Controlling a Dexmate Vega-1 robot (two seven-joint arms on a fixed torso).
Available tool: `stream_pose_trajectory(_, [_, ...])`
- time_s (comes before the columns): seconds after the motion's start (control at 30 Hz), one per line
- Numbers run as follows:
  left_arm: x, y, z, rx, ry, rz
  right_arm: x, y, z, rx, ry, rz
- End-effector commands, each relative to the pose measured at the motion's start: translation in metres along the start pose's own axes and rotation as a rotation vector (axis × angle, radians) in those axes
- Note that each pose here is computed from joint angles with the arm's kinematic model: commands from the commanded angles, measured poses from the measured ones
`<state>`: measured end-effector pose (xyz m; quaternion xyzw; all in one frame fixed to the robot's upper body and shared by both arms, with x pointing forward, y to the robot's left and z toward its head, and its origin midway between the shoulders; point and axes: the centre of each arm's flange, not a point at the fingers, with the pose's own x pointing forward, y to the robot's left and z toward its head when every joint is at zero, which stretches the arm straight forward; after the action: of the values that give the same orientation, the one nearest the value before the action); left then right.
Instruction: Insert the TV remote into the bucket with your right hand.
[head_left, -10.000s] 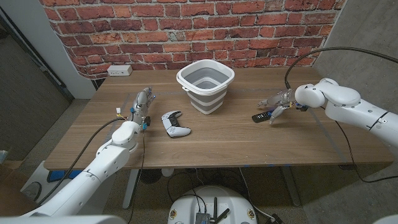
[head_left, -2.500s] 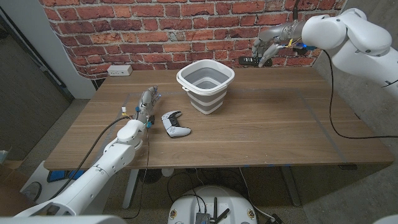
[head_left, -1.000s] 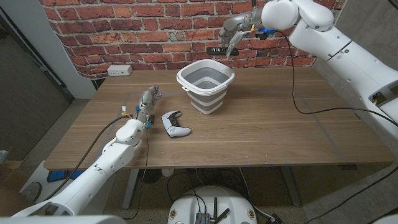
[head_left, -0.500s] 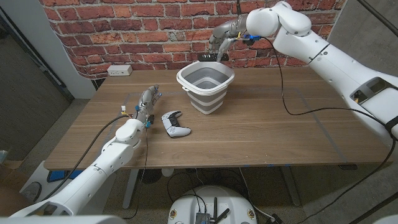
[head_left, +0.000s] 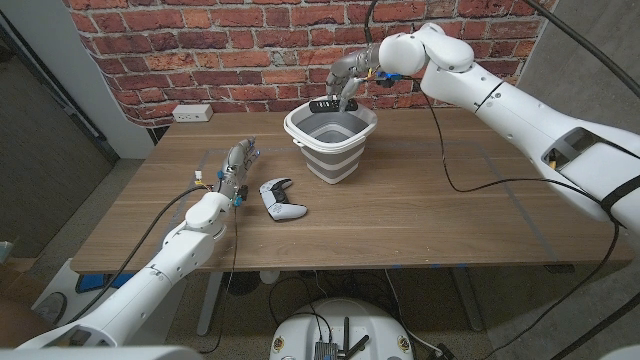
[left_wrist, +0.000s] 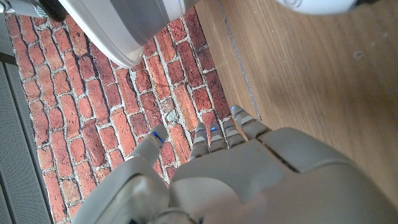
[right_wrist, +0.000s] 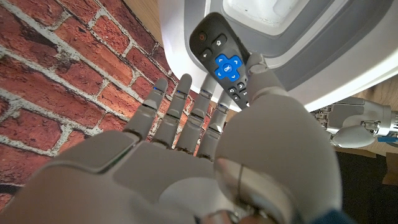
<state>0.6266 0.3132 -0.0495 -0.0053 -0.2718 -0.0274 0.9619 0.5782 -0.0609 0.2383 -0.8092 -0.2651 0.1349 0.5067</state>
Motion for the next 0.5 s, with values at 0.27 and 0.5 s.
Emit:
stream_pose_trajectory(0.27, [0.002,0.001,0.004,0.001,-0.010,0.002,0.034,0.039,0.022,-0.036,-0.004,0.055])
stream_pose_trajectory(0.5, [0.003,0.001,0.001,-0.005,-0.003,0.002,0.042,0.050,0.025,-0.055,-0.008,0.064])
